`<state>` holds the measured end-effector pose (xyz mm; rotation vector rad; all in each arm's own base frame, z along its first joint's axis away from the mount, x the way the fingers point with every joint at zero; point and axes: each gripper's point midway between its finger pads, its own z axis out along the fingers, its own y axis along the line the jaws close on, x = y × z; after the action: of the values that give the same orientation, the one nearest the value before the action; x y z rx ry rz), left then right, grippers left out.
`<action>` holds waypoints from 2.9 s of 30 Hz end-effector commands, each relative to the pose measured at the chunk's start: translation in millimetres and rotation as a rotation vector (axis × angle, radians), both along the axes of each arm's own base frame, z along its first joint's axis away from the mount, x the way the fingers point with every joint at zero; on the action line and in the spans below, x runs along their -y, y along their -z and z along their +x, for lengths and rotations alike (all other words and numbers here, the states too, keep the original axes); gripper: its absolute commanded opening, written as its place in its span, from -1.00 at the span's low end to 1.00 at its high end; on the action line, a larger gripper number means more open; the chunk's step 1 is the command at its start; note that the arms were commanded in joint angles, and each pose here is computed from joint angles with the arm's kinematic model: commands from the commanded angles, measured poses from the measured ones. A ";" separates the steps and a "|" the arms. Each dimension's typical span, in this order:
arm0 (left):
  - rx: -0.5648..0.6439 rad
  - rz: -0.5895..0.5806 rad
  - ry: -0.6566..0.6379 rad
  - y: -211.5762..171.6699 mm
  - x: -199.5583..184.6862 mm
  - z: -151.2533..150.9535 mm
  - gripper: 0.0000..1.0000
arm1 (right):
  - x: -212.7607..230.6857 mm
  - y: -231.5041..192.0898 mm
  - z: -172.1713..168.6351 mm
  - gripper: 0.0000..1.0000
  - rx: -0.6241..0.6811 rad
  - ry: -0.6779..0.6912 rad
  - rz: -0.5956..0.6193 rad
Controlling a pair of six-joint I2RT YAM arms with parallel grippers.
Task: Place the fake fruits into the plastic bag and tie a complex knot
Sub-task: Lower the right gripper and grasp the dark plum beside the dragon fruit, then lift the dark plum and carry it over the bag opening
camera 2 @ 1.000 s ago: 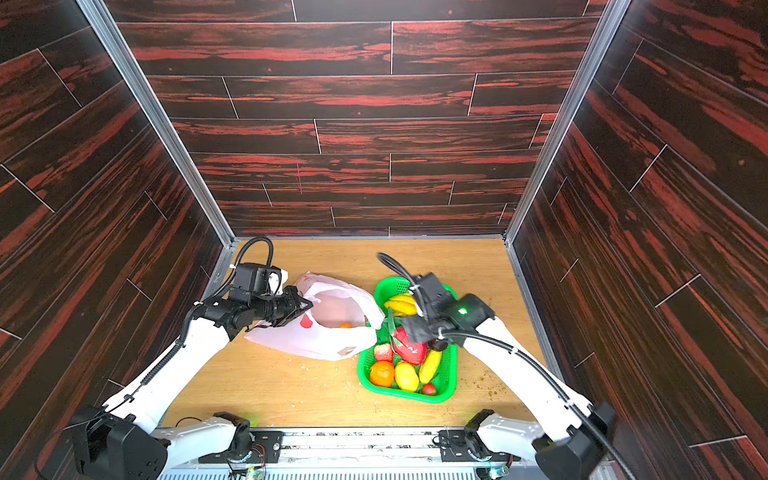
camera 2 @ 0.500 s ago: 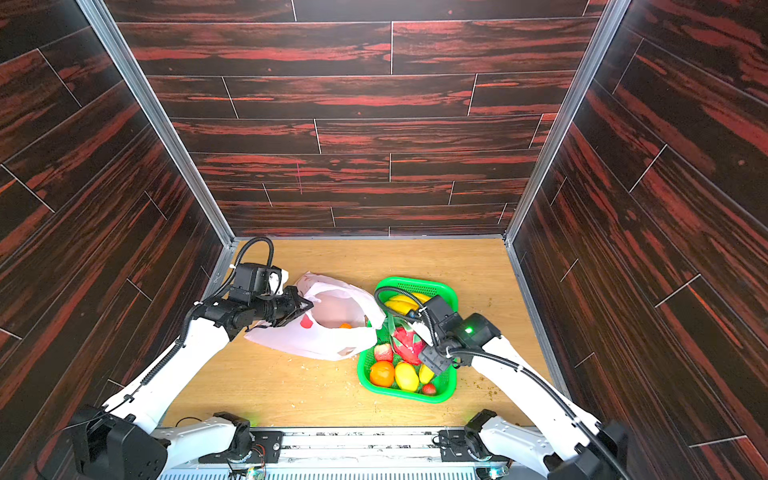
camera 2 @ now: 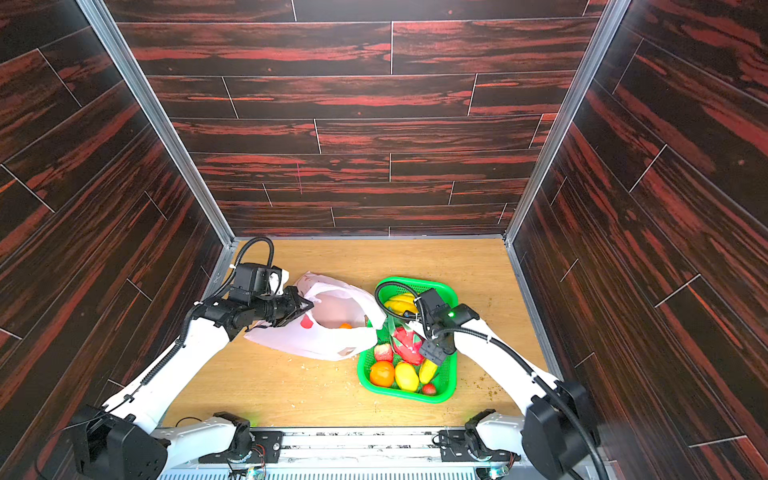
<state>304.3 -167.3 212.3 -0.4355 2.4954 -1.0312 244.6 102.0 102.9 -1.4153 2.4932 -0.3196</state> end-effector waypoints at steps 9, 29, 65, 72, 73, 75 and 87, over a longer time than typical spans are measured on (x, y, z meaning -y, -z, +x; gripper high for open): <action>0.018 0.006 0.010 -8.3 1.3 2.9 -1.00 | -0.4 30.2 6.9 0.67 -0.064 -0.035 0.043; 0.005 0.011 0.006 -7.2 1.3 5.9 -1.00 | 4.6 44.7 13.3 0.11 -0.094 0.043 0.047; -0.002 0.001 0.016 -6.1 5.7 11.3 -1.00 | -43.2 -130.5 10.6 -0.16 0.238 0.086 0.580; -0.001 0.005 0.013 -6.2 4.8 11.0 -1.00 | -84.2 -176.8 -6.6 -0.17 0.255 0.015 0.822; -0.002 0.006 0.015 -6.0 5.0 10.6 -1.00 | -91.3 -180.6 -8.8 -0.18 0.255 0.000 0.841; -0.002 0.008 0.013 -5.5 4.0 10.4 -1.00 | -110.2 -188.1 -15.4 -0.18 0.251 -0.050 0.868; 0.004 -0.005 0.017 -8.6 3.6 4.9 -1.00 | -229.6 -176.1 -22.5 -0.19 0.136 -0.166 0.918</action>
<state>312.0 -170.6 206.6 -0.4415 2.5307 -1.0256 216.7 309.0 277.3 -1.1521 1.9369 0.6138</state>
